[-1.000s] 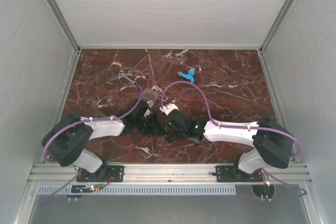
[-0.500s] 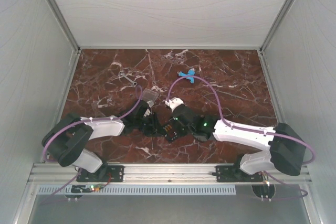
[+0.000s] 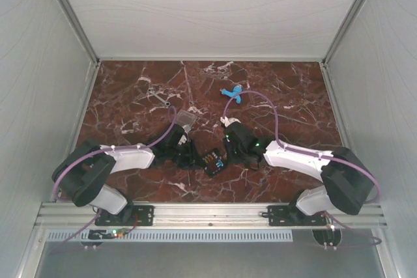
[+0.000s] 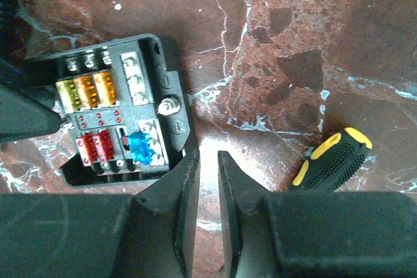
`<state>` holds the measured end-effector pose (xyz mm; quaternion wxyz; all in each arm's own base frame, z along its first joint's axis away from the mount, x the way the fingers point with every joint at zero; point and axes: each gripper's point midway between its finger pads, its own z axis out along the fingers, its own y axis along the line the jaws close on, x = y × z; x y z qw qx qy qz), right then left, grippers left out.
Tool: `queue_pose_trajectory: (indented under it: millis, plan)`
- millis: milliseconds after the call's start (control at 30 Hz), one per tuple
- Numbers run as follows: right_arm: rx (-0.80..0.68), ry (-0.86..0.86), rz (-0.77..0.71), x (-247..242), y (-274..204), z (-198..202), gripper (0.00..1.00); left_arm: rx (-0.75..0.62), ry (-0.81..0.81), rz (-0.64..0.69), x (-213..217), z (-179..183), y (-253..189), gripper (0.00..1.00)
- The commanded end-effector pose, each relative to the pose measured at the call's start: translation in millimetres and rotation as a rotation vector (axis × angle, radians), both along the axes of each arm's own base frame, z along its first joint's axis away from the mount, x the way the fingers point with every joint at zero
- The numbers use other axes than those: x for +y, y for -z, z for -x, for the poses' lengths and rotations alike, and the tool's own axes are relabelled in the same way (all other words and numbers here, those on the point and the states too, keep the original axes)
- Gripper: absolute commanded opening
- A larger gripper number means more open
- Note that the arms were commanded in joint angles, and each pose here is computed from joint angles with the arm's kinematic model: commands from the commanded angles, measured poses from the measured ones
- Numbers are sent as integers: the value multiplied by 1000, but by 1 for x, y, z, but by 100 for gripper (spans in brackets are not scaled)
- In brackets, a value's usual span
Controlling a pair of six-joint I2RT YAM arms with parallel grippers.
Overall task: Snap on the fuse box
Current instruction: Pick up the fuse from the fuse box base.
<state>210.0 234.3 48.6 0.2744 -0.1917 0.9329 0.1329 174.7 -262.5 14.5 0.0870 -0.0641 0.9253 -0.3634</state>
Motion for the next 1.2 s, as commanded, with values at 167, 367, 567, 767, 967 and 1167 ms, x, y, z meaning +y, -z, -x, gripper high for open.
queue_pose_trajectory:
  millis: [167, 367, 567, 767, 967, 1167]
  plan:
    - [39, -23, -83, 23, 8, -1, 12, -16, -36, 9, -1, -18, -4, 30]
    - [49, -56, -138, 41, 7, -4, 11, -19, -57, 17, 2, -24, -4, 30]
    - [18, -82, -149, 53, 5, -16, 10, -26, -74, 26, 3, -31, -6, 30]
    - [-4, -87, -134, 50, -16, -18, 13, -44, -88, 5, 11, -29, -11, 30]
    - [52, -94, -195, 49, -35, 1, 19, -76, -82, -19, 21, -21, -19, 31]
    - [122, -79, -214, 50, -27, 4, 21, -81, -30, 18, 21, -8, -20, 34]
